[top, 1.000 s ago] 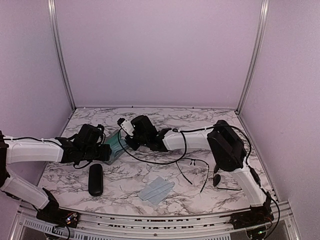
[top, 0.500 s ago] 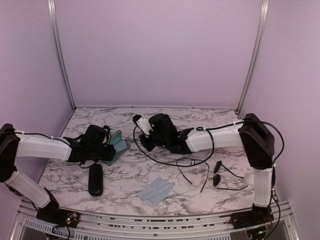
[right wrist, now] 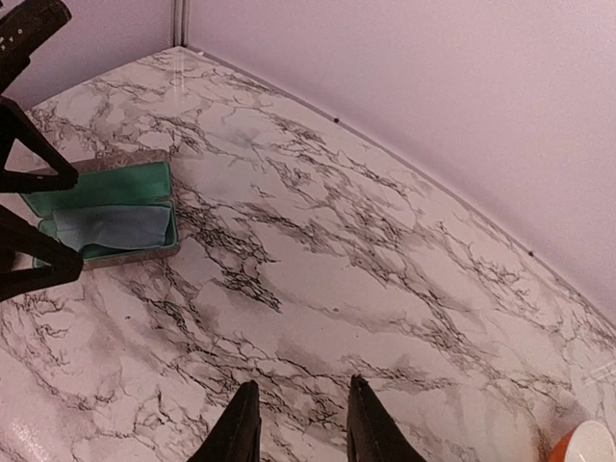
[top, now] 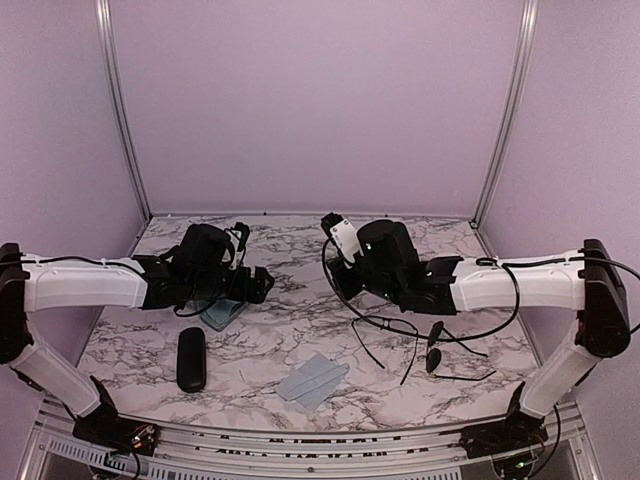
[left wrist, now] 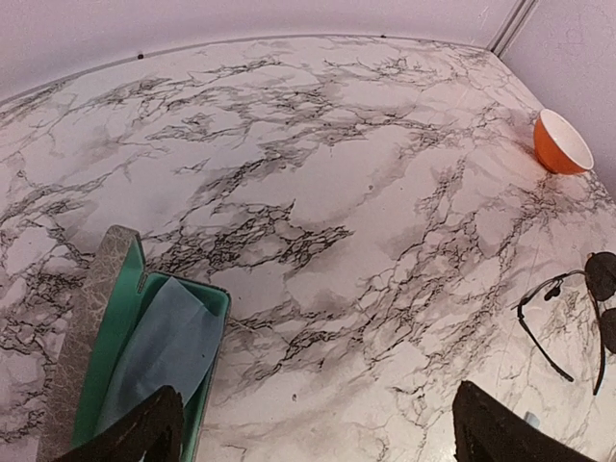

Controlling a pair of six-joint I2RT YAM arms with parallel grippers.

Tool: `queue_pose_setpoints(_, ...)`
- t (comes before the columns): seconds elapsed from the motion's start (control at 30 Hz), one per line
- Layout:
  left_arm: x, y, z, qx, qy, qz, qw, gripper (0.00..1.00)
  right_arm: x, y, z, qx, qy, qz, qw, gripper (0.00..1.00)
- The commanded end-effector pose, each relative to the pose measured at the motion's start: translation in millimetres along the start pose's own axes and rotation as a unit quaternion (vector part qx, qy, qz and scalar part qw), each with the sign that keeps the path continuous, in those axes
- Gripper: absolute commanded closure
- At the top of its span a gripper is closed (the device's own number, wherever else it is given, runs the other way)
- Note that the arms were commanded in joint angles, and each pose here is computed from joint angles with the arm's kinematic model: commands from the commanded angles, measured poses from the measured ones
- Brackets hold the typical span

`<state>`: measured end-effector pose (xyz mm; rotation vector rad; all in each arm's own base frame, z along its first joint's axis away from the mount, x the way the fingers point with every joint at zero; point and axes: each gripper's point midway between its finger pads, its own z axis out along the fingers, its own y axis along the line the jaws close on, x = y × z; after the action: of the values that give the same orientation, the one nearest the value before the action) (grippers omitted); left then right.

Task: Organize the sunglasses
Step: Adjust the folded cleaning cloth with the sunglasses case.

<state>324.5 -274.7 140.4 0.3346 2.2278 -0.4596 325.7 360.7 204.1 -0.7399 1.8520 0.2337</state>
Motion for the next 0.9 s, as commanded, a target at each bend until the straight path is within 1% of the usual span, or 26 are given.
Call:
queue_pose_setpoints(0.0, -22.6, -1.4, -16.7, -0.006, -0.02, 0.038, 0.999, 0.01, 19.4, -22.5, -24.4, 0.038, 0.034, 0.023, 0.998, 0.69)
queue_pose_setpoints(0.07, -32.5, 1.8, -23.0, -0.019, -0.031, 0.041, 0.998, 0.01, 29.0, -30.1, -38.1, 0.046, 0.043, 0.031, 0.998, 0.69)
queue_pose_setpoints(0.13, -39.2, 3.8, -28.3, -0.026, -0.032, 0.027, 0.999, 0.01, 38.4, -36.2, -49.8, 0.053, 0.052, 0.036, 0.997, 0.68)
queue_pose_setpoints(0.3, -43.5, 6.2, -25.8, 0.001, -0.03, -0.015, 0.999, 0.01, 63.6, -47.9, -75.3, 0.065, 0.086, 0.056, 0.993, 0.65)
queue_pose_setpoints(0.4, -41.4, -5.4, -21.5, 0.032, -0.007, -0.015, 0.999, 0.07, 80.1, -50.7, -87.3, 0.067, 0.111, 0.074, 0.989, 0.64)
queue_pose_setpoints(0.57, -22.9, -32.8, -17.1, 0.071, 0.023, -0.007, 0.997, 0.15, 100.1, -50.8, -102.7, 0.06, 0.141, 0.105, 0.983, 0.64)
queue_pose_setpoints(0.63, -15.6, -45.2, -14.9, 0.071, 0.028, -0.009, 0.997, 0.18, 104.7, -49.7, -106.5, 0.057, 0.148, 0.131, 0.979, 0.64)
queue_pose_setpoints(0.73, -1.6, -60.7, -7.7, 0.06, 0.04, -0.032, 0.997, 0.22, 114.5, -39.9, -107.8, 0.039, 0.164, 0.178, 0.969, 0.65)
queue_pose_setpoints(0.8, 9.6, -71.7, -1.8, 0.057, 0.051, -0.054, 0.996, 0.23, 125.5, -32.3, -106.3, 0.03, 0.18, 0.213, 0.96, 0.66)
queue_pose_setpoints(0.87, 21.8, -86.6, 4.3, 0.057, 0.059, -0.055, 0.995, 0.24, 140.0, -24.3, -103.8, 0.021, 0.197, 0.237, 0.951, 0.68)
